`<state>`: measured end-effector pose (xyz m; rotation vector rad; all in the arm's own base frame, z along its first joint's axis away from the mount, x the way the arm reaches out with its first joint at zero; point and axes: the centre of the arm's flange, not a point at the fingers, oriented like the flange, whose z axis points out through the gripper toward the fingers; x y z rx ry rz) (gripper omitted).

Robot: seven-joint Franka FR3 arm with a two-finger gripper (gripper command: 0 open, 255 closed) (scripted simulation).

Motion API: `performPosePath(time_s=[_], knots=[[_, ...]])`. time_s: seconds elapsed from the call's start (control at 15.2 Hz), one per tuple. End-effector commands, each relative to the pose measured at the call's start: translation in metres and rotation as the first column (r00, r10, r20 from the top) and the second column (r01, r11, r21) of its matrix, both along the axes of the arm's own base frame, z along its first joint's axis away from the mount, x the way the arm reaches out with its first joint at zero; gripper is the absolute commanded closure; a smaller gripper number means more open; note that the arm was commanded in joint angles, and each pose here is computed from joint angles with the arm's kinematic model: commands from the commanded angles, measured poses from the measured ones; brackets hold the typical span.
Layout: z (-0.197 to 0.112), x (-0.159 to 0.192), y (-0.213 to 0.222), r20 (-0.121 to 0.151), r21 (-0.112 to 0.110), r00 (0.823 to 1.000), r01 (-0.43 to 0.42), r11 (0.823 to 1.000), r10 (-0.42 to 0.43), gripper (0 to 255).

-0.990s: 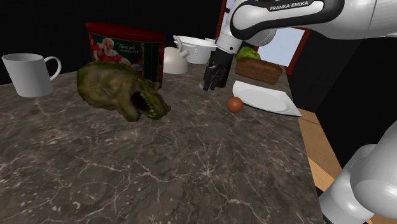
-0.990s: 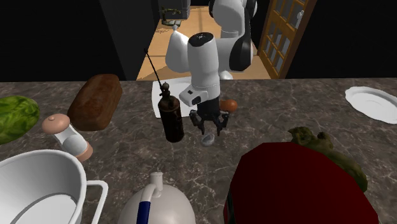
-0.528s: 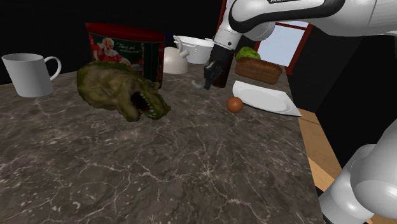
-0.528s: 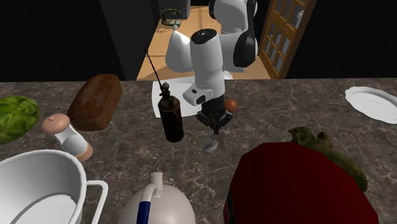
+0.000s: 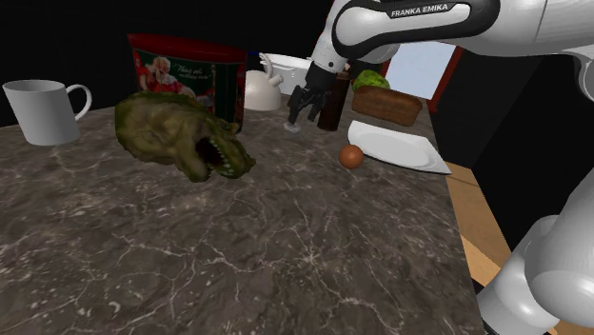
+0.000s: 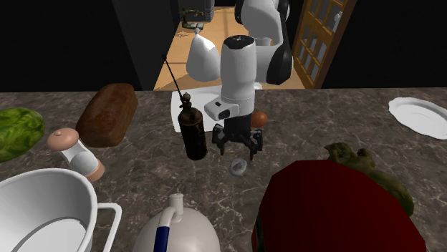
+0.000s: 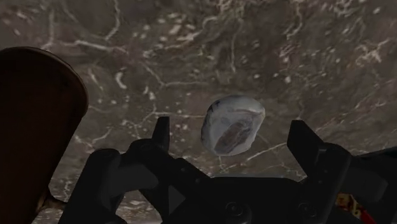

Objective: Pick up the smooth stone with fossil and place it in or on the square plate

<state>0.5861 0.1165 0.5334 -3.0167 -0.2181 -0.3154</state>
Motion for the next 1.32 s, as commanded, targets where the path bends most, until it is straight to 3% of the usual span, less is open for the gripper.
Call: performPosePath(time_s=[0.0, 0.26, 0.73, 0.79, 1.25], knots=[[-0.010, 0.003, 0.001, 0.004, -0.002, 1.000, 0.004, 1.000, -0.004, 0], [-0.028, 0.006, 0.003, 0.004, -0.002, 1.000, 0.004, 1.000, -0.004, 0], [-0.028, 0.006, 0.003, 0.004, -0.002, 1.000, 0.004, 1.000, -0.004, 0], [-0.028, 0.006, 0.003, 0.004, -0.002, 1.000, 0.004, 1.000, -0.004, 255], [-0.028, 0.006, 0.003, 0.004, -0.002, 1.000, 0.004, 1.000, -0.004, 255]])
